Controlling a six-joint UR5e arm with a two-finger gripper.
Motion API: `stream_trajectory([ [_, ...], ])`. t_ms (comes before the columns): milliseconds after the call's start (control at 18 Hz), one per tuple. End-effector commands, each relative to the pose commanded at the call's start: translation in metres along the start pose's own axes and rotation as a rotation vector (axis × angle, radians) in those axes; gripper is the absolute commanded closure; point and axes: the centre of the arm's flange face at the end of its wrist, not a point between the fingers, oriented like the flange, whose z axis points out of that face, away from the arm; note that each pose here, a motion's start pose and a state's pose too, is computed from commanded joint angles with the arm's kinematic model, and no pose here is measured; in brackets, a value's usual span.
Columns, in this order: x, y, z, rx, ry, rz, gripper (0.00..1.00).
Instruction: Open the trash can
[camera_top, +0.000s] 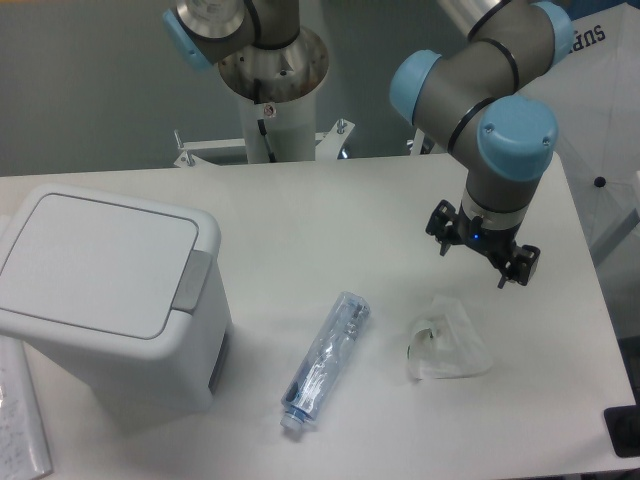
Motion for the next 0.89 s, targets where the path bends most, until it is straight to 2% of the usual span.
stream_trajectory([
  [333,0.023,-0.021,-0.024,0.133,0.019,-0.143,0.00],
  [500,0.035,-0.044,-0.028,0.177,0.043,-0.203,0.00],
  [667,0.044,-0.063,-0.041,0.223,0.063,-0.344,0.00],
  [722,0.052,-0.081,-0.048,0.247,0.079,-0.404,0.00],
  [889,0.063,-0.098,-0.058,0.314,0.142,-0.528,0.00],
])
